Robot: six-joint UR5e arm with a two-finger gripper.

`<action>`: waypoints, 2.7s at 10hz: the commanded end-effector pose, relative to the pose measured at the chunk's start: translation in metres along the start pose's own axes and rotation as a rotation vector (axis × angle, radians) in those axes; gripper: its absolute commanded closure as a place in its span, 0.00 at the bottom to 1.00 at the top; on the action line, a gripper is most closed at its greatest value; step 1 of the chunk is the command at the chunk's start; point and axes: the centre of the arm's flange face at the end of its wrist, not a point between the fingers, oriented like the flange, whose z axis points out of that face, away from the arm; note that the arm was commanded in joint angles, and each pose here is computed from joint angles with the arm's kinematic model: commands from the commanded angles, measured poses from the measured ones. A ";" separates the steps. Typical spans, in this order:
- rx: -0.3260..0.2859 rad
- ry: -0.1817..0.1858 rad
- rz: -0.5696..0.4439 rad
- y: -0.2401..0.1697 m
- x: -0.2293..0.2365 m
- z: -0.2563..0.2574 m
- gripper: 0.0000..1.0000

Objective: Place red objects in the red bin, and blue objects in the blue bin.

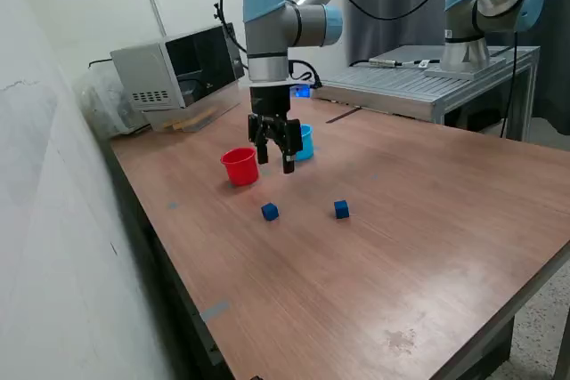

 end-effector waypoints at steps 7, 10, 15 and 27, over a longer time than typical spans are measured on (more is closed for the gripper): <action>0.004 -0.044 0.009 0.005 -0.012 0.076 0.00; -0.008 -0.052 0.041 0.006 -0.013 0.078 0.00; -0.002 -0.070 0.050 0.003 -0.022 0.081 0.00; -0.030 -0.100 0.052 0.012 -0.024 0.058 1.00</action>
